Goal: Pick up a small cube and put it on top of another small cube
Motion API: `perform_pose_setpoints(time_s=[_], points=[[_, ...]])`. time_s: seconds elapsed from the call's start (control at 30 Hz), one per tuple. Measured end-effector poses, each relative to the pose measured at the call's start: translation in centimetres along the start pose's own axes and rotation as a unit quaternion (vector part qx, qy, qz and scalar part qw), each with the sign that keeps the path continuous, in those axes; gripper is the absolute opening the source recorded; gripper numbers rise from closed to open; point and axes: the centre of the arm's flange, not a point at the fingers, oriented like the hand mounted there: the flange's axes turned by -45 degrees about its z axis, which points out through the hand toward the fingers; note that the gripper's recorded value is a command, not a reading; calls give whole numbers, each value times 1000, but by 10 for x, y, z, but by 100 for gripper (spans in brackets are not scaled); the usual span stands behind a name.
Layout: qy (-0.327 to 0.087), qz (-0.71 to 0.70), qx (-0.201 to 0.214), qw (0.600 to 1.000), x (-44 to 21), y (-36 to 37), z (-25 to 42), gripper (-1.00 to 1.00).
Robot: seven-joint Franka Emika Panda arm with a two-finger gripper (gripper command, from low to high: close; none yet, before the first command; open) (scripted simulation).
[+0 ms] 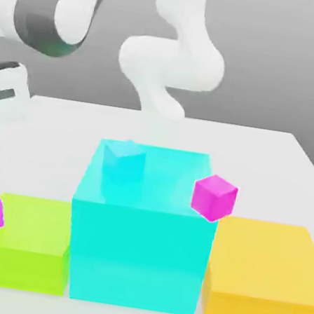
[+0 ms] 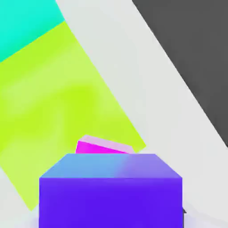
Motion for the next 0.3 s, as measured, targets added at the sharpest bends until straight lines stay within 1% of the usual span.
perform_pose_setpoints(time_s=[0.17, 0.2, 0.3], points=[[1, -8, 0, 1000, 1, -1, 42, -100], [0, -7, 0, 1000, 0, -1, 52, 100], [0, -7, 0, 1000, 0, -1, 52, 100]])
